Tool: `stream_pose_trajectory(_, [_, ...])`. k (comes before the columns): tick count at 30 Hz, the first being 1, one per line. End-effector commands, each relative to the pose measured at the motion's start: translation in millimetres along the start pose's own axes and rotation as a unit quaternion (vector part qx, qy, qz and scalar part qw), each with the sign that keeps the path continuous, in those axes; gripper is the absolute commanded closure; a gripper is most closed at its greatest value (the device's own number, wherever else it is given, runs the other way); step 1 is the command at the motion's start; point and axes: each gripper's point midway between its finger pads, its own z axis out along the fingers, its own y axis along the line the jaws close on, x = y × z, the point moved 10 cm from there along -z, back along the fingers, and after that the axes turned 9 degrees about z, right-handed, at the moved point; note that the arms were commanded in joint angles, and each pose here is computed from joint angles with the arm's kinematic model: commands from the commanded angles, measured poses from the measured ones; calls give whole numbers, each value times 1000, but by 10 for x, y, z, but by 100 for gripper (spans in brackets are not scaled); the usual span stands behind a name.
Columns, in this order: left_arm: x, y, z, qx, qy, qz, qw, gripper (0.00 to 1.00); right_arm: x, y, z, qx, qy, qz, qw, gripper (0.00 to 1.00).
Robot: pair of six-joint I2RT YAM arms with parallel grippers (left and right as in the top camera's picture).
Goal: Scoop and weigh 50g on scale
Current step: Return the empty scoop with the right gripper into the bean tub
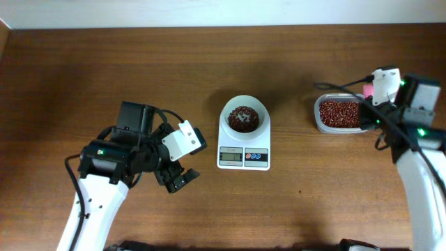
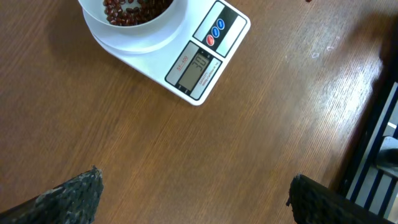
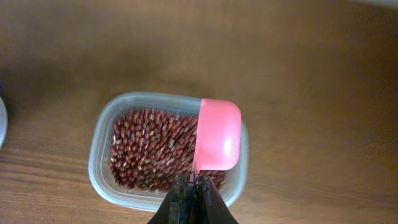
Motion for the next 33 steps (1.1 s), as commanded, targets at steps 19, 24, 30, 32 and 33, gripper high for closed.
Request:
stream_pose_trajectory(19, [9,-5,4,4,-3,6,1000,1,300,203,779,-174,122,127,969,96])
stream_pose_trajectory(24, [9,-5,4,4,-3,6,1000,1,381,218,901,-238,143,158,948,96])
stream_pose_trajectory(30, [9,-6,3,3,-3,6,1000,1,389,-200,793,-317,102,240,912,96])
stream_pose_trajectory(32, [9,-6,3,4,-3,5,1000,1,408,-398,725,-339,80,272,897,96])
stream_pose_trajectory(33, [9,-5,4,4,-3,6,1000,1,429,-468,712,-334,78,281,897,96])
